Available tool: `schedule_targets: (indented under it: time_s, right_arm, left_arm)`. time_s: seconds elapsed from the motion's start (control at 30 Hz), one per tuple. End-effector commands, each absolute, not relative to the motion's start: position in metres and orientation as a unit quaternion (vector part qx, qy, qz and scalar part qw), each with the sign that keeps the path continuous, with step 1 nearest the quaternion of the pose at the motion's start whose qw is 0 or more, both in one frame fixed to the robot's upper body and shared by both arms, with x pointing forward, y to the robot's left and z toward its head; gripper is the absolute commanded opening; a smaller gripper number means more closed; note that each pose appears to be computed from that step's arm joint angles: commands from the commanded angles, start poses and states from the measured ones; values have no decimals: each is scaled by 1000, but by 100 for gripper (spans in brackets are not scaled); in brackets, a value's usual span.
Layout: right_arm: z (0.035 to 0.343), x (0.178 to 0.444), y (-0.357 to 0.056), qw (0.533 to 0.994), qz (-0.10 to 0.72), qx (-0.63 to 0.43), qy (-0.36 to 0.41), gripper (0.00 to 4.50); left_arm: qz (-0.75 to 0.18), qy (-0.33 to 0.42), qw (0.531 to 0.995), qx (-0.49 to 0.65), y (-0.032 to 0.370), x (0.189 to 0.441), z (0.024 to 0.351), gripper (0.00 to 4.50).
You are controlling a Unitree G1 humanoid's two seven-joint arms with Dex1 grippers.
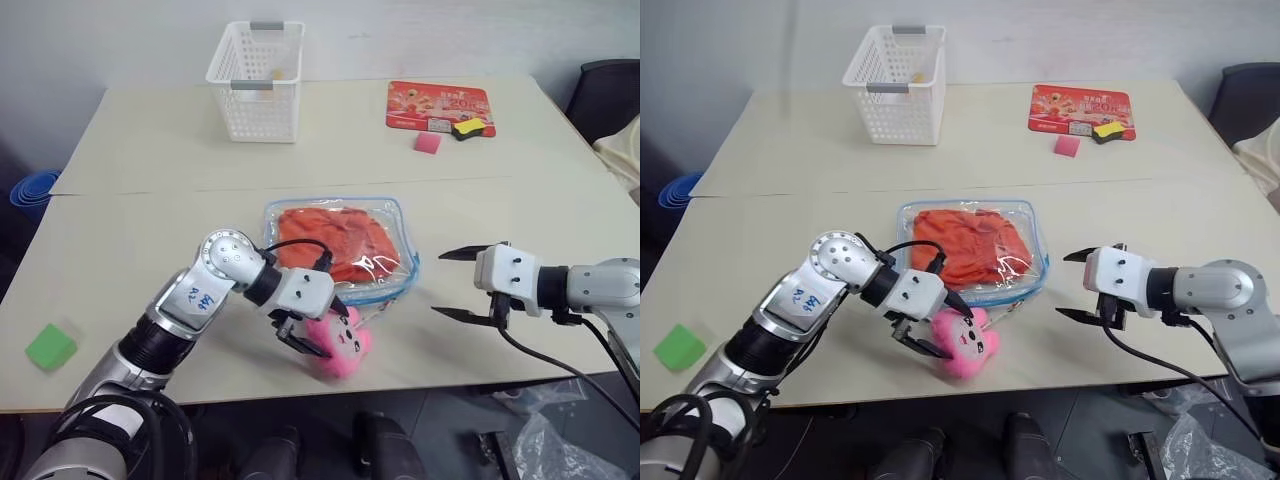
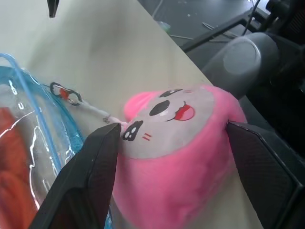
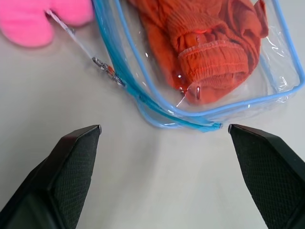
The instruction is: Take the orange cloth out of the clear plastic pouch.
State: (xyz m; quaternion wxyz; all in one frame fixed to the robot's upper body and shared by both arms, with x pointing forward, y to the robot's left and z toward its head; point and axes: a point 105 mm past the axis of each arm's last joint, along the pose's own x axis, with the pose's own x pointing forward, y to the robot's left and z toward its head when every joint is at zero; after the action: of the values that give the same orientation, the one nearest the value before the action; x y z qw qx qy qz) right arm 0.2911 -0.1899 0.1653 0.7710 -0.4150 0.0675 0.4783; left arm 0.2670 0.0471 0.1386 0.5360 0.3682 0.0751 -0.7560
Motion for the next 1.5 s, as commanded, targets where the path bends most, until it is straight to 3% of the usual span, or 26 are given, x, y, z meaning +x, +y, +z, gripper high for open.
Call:
schedule_targets:
  time_s: [0.03,0.27,0.37,0.73,0.87,1.0,1.13,1.27,1.5]
  right_arm:
    - [166,300,-180,755,481,-445,35,450]
    - [160,316,-167,724,491,-485,3,450]
    - [156,320,-167,710,494,-502,-3,394]
    - [152,319,-174,677,512,-528,-11,11]
    - [151,317,-176,669,519,-531,-11,5]
    - [150,320,-182,657,507,-558,-14,5]
    - [151,320,-193,641,500,-582,-26,5]
    - [152,315,-201,630,504,-589,-36,5]
    - [154,309,-202,621,513,-591,-49,5]
  left_arm:
    - [-753,71,525,389,50,267,132,286]
    - [-744,61,539,390,50,271,135,74]
    - [-742,58,544,388,50,271,137,8]
    - [-731,61,564,380,55,268,136,0]
    - [-717,69,588,369,61,268,136,0]
    - [-672,91,650,343,76,276,140,0]
    - [-618,133,713,303,121,272,146,0]
    - [-527,212,781,260,198,261,146,0]
    - [-420,270,829,253,278,251,152,0]
